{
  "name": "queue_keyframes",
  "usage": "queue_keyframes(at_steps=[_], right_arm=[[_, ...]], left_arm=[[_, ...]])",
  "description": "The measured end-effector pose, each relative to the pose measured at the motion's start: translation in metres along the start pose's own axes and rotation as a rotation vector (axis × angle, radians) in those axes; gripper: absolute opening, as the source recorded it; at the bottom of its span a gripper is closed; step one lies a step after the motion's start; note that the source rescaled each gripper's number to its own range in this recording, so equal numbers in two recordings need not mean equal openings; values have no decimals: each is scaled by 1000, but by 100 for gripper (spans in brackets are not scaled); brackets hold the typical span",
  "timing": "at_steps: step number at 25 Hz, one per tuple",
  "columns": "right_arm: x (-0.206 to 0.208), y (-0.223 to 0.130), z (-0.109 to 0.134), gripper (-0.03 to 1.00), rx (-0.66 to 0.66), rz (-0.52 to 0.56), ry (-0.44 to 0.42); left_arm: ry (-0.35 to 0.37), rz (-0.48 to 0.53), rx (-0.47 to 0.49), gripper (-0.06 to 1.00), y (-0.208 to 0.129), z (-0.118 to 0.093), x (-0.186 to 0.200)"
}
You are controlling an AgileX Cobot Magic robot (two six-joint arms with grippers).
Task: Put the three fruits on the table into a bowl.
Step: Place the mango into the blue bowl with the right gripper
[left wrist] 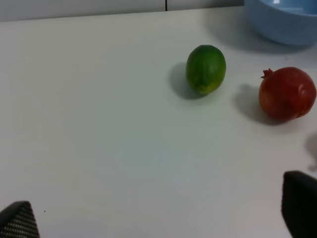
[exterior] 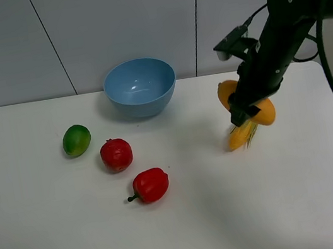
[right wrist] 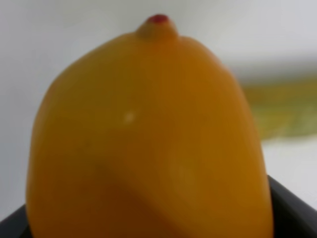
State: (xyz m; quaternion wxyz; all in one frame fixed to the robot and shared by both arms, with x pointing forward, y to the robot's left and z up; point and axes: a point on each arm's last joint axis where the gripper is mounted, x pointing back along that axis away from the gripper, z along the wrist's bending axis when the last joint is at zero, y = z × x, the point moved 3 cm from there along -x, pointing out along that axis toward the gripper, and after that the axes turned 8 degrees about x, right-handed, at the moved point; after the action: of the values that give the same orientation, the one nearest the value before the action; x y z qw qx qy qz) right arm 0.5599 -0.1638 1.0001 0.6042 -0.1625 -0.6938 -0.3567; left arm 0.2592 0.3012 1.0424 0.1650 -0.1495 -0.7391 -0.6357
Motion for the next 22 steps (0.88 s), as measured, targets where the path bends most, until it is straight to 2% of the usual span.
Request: queue_keyframes(at_steps=[2,6,10,14,22], right_arm=[[19,25,-5,1,-27,-99,-5],[32,71,-14,1,-30,-211,-25],[10,110,-18,1,-23,-242,-21],[-36,145,-20,1,-6,-261,-18],[-105,194,-16,1,-17,-416,-36]], left_arm=[[0,0,0,100,0,0,0],[0,0,0,100,0,0,0],[0,0,0,100,0,0,0],[0,0,0,100,0,0,0],[0,0,0,100,0,0,0]])
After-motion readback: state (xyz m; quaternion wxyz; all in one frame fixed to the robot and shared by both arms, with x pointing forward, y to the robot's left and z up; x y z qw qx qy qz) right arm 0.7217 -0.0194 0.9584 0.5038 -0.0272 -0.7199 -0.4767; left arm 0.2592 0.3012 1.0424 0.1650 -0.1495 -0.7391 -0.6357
